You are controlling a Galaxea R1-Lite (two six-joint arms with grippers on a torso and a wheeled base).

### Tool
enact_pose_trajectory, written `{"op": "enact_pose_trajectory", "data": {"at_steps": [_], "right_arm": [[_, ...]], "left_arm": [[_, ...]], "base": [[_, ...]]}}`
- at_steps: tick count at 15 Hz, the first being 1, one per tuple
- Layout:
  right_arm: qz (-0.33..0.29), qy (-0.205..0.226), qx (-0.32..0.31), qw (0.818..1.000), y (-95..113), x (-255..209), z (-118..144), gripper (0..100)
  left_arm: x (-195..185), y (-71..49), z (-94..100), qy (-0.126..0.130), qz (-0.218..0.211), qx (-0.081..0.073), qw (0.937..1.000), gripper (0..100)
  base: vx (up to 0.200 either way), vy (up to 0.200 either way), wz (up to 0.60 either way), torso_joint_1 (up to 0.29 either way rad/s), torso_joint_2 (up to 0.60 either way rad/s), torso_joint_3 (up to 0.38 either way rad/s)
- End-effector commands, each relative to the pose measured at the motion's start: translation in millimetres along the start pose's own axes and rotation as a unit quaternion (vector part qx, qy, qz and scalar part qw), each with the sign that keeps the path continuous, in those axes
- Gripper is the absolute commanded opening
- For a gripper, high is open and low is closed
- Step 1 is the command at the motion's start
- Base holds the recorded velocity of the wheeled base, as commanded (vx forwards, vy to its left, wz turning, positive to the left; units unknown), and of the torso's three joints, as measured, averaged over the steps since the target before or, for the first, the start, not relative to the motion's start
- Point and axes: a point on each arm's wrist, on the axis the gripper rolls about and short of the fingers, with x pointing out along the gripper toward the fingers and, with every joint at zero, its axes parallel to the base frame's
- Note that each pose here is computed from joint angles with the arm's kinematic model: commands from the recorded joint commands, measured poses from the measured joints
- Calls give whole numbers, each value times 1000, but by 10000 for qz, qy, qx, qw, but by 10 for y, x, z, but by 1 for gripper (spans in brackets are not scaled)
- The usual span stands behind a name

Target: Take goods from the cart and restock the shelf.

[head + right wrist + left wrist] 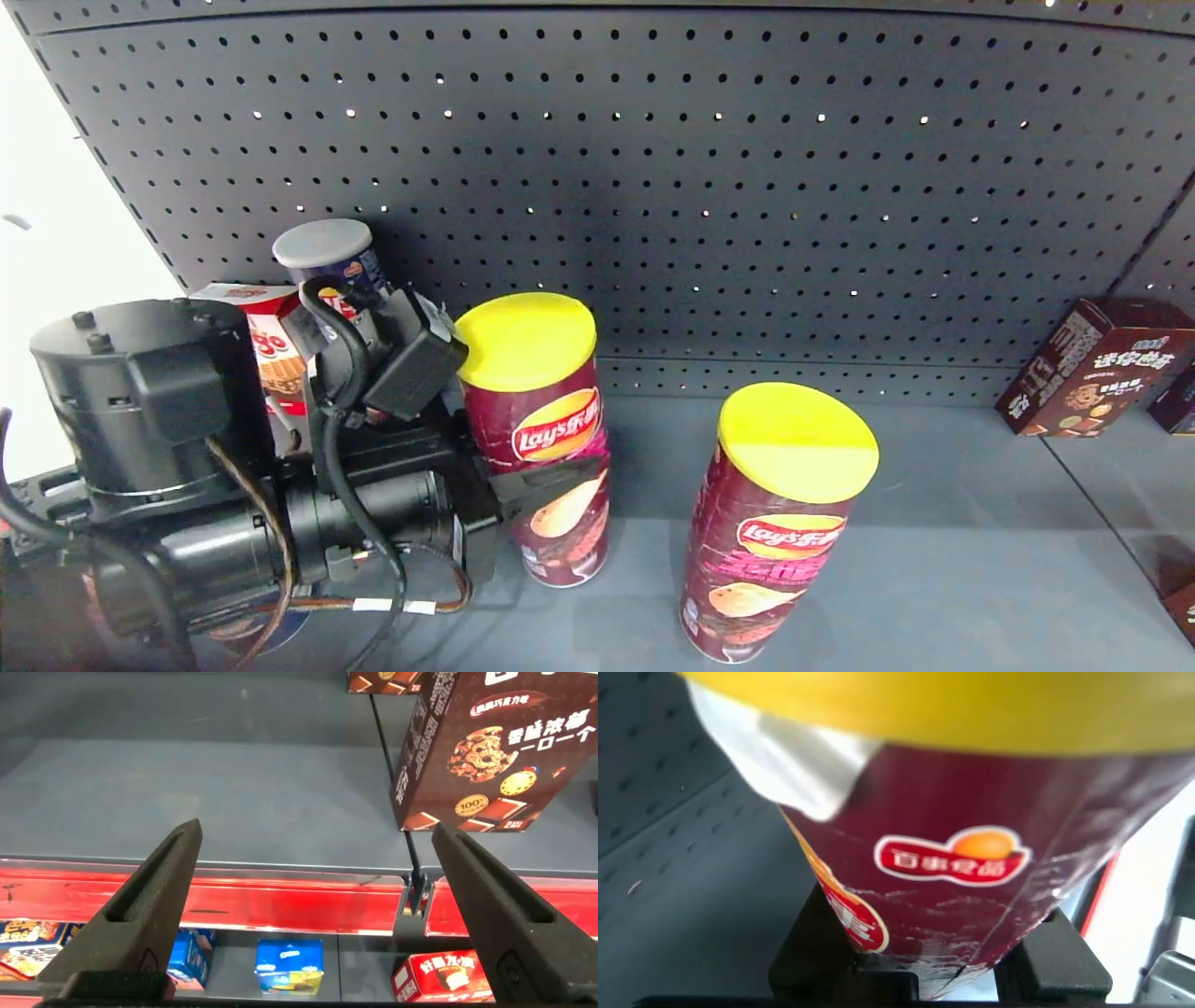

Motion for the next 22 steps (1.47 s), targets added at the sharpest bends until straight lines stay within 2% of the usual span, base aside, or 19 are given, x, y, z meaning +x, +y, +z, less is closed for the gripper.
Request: {"op": "enact_pose_trajectory", "data": {"at_steps": [1,4,13,14,18,22], "right_arm": [[-1,0,-2,10000,0,0,0,100],[-1,0,-2,10000,0,0,0,100],[-1,0,-2,10000,0,0,0,100],[-1,0,-2,10000,0,0,0,100],[-1,0,-2,10000,0,0,0,100],[-1,0,-2,10000,0,0,0,100]], "left_arm": [[108,149,27,-17,147,-17,9999,0],[293,275,62,-48,205,-5,9998,0],[739,464,167,-246,64,90,9996,0],[768,474,155,-234,47,115,9996,0],[893,508,167,-304,-167,406,9986,0],[1016,525,146,-315,-272,456,9981,0]], "base": [[0,0,0,0,0,0],[0,0,0,0,0,0],[0,0,0,0,0,0],[0,0,0,0,0,0],[0,0,0,0,0,0],[0,0,0,0,0,0]]}}
